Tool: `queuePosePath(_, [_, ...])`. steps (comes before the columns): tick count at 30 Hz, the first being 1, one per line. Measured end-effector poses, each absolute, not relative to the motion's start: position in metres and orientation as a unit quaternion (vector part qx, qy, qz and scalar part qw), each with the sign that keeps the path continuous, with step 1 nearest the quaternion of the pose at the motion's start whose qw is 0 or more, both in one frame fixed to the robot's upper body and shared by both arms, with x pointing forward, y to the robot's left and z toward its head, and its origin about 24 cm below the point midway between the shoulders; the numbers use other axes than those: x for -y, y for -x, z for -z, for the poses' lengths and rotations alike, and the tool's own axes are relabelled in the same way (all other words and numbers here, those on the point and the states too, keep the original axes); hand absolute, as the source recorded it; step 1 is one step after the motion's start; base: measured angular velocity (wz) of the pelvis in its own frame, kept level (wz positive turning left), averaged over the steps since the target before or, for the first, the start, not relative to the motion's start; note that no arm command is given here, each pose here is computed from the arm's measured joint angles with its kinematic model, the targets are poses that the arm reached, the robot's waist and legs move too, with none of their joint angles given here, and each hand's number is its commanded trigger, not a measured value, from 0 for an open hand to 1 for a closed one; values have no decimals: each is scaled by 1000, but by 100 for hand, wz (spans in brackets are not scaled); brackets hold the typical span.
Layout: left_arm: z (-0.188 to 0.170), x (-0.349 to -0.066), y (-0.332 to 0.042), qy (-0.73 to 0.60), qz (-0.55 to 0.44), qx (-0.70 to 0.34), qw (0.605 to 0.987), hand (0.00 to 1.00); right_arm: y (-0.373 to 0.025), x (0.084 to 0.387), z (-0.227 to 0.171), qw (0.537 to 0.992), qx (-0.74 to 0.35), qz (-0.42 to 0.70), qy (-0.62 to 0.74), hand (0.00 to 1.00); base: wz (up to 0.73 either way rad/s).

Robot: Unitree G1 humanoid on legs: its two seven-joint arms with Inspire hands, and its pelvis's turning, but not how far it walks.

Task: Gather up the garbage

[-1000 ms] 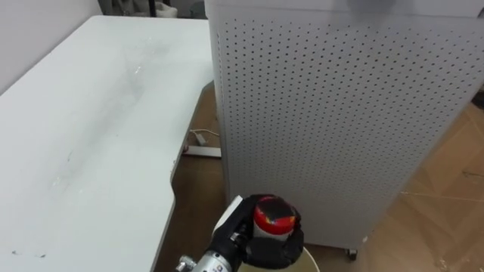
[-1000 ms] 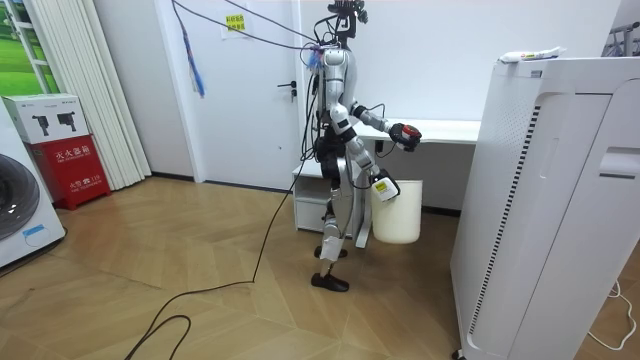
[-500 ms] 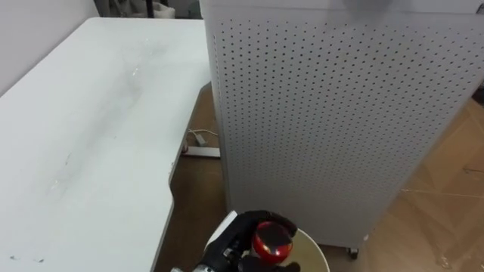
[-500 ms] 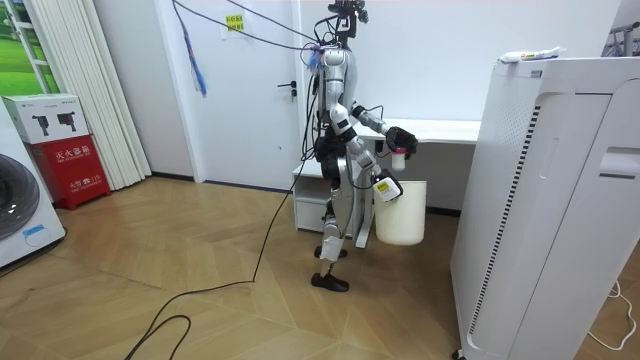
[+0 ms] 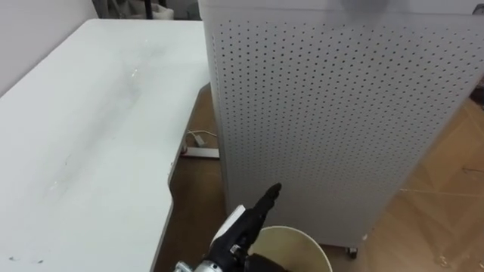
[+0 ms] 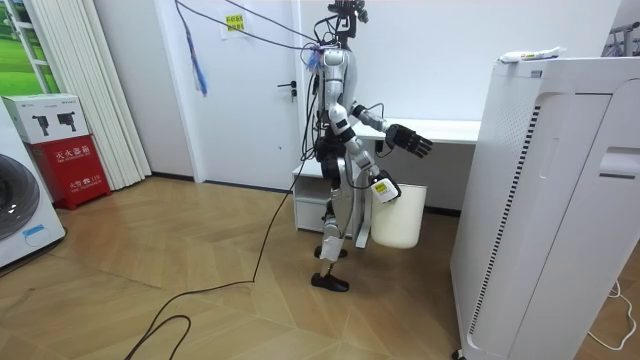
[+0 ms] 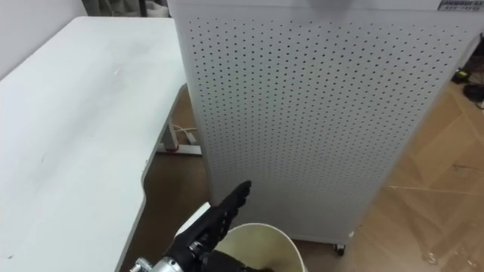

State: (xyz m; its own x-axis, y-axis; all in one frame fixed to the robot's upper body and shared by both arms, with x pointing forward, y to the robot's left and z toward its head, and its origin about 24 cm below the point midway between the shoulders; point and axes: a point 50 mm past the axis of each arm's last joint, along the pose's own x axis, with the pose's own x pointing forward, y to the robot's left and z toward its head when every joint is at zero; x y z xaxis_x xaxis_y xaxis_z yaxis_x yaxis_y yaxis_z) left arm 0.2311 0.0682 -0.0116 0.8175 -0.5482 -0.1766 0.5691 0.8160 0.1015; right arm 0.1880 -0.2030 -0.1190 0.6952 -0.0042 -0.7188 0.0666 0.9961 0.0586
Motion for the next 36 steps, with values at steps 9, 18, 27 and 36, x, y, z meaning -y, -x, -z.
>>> queuePosePath(9, [-10, -57, -233, -95, 307, -12, 947, 0, -189, 206, 117, 921, -386, 35, -38, 100, -7])
queuePosePath(18, [-37, -63, -238, -169, 274, 71, 944, 0, -190, 209, 111, 932, -357, 50, -31, 100, -33])
queuePosePath(27, [-56, -86, -247, -190, 189, 126, 955, 0, -188, 206, 113, 932, -360, 36, -30, 100, -71])
queuePosePath(36, [2, -99, -234, -215, 192, 2, 958, 0, -179, 203, 116, 929, -368, 26, -25, 100, -18])
